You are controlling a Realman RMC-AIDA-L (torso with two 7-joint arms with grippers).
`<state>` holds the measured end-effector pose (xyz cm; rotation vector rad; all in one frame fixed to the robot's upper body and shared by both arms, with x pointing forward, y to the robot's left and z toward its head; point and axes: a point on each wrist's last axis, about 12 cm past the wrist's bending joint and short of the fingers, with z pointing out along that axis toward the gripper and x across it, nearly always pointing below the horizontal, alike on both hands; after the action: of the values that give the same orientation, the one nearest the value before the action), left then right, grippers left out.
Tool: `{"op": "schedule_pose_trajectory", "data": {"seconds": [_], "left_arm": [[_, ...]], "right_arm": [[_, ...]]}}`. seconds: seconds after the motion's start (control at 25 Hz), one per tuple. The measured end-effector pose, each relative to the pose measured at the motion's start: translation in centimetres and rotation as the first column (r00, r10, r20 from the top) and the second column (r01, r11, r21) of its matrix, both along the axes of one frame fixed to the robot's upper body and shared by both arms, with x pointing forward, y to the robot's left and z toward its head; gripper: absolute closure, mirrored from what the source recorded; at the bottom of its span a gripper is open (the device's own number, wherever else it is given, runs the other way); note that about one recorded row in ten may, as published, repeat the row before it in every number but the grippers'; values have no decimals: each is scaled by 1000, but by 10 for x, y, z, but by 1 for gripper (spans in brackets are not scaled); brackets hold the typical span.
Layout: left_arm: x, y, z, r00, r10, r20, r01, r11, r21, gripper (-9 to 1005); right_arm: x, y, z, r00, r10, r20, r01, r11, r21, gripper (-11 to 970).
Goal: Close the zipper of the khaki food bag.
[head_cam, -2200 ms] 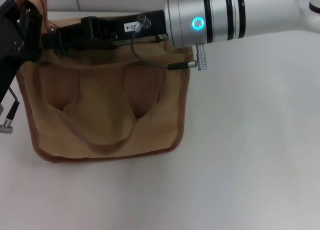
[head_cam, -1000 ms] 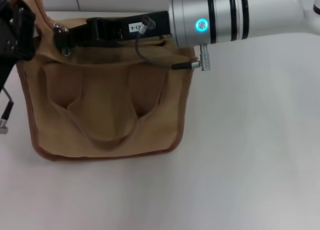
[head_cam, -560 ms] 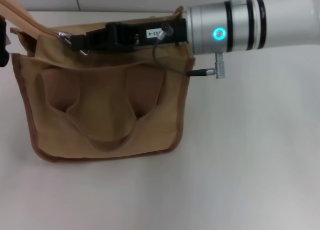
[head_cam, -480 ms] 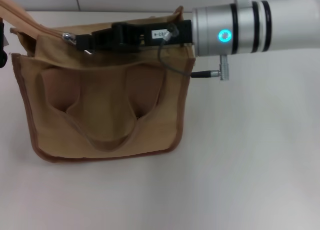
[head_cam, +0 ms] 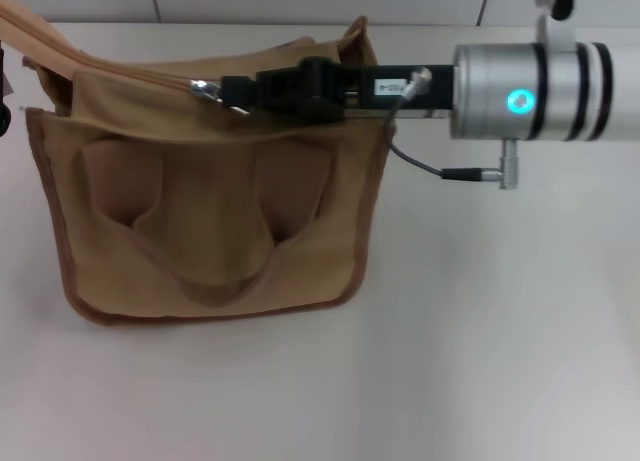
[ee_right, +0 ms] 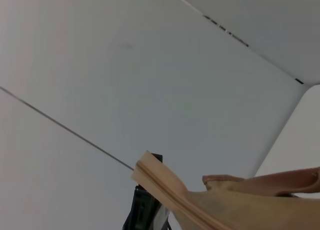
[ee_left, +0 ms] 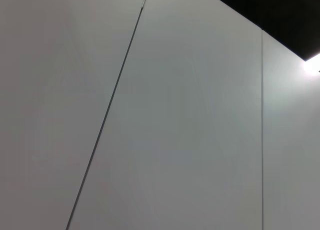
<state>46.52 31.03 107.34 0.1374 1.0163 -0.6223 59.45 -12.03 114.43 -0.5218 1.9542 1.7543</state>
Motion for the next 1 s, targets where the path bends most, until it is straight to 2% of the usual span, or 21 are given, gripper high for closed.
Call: {"op": "schedule_pose_trajectory", "data": {"seconds": [0.56, 0.64, 0.8, 0.92, 0.96, 1.0], "left_arm": [[4, 0, 0, 1000, 6, -16, -6, 1000, 5, 920], [6, 0, 0, 1000, 6, -16, -6, 1000, 6, 920], [7, -1, 0, 1000, 3, -16, -3, 1000, 8, 919], [8, -2, -1, 1000, 5, -26, -5, 1000, 8, 919], [8, -2, -2, 999, 7, -34, -7, 1000, 8, 919], [8, -2, -2, 999, 7, -34, -7, 1000, 8, 918]], "right_arm": [[-14, -89, -20, 978, -207, -35, 210, 974, 88, 954], [-15, -93, -20, 976, -216, -30, 218, 971, 96, 955], [-23, -105, -19, 969, -242, 51, 232, 960, 157, 949], [-33, -110, -18, 952, -250, 179, 211, 955, 210, 929], [-40, -111, -20, 931, -262, 252, 203, 950, 236, 923], [-40, -111, -20, 931, -262, 252, 203, 950, 236, 916]]}}
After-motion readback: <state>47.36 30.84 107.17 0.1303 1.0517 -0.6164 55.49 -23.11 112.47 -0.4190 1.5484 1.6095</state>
